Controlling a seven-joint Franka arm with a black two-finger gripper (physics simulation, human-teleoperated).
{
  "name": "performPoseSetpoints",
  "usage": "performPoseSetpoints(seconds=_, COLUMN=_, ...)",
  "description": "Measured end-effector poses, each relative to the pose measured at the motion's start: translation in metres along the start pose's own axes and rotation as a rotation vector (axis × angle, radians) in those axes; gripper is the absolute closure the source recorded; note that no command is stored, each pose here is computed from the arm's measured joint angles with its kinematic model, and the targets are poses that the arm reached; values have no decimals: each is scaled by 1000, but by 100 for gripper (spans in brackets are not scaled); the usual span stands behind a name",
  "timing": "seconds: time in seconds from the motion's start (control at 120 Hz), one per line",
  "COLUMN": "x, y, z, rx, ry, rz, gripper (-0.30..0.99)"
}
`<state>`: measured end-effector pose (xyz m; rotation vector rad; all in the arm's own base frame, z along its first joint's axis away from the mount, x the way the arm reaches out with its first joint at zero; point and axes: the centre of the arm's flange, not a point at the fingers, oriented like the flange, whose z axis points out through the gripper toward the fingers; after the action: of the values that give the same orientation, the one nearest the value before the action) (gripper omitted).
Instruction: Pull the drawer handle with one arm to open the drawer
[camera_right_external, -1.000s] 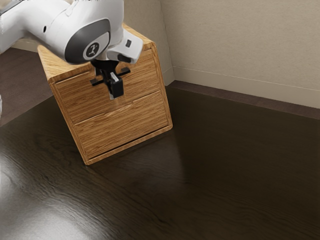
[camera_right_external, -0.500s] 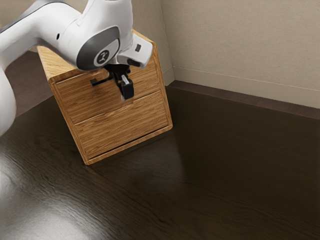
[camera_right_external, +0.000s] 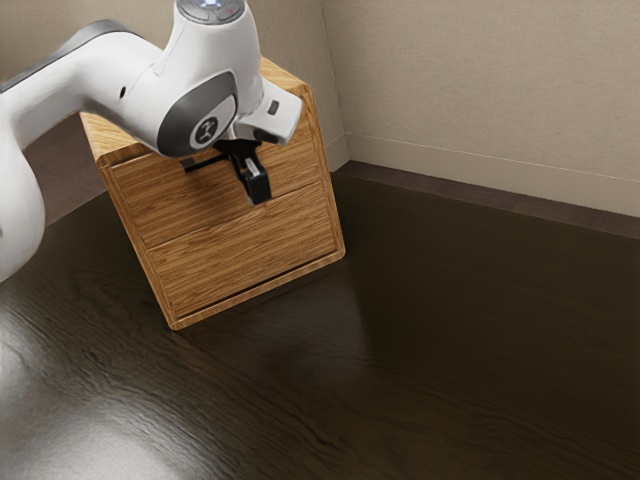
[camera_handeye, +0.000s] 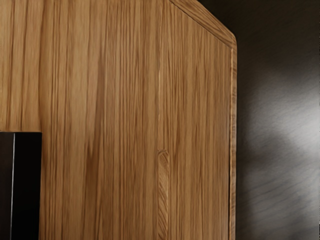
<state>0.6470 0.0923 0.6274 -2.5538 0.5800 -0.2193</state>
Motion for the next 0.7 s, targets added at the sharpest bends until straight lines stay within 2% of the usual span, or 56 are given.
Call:
performPoseSetpoints(seconds=0.117, x=2, y=3, z=-7, rx=4, ry=15, rz=8, gripper=6)
performPoseSetpoints(seconds=0.217, x=6, y=7, z=-12, rx=5, ry=27, rz=18, gripper=3)
performPoseSetpoints(seconds=0.317, x=7, y=9, z=-18, rx=7, ry=37, rz=23, gripper=7)
performPoseSetpoints(seconds=0.608, x=8, y=12, z=-17, rx=-2, ry=36, rz=29, gripper=-8)
performPoseSetpoints(seconds=0.7, x=8, y=13, z=-17, rx=-5, ry=37, rz=29, gripper=-7)
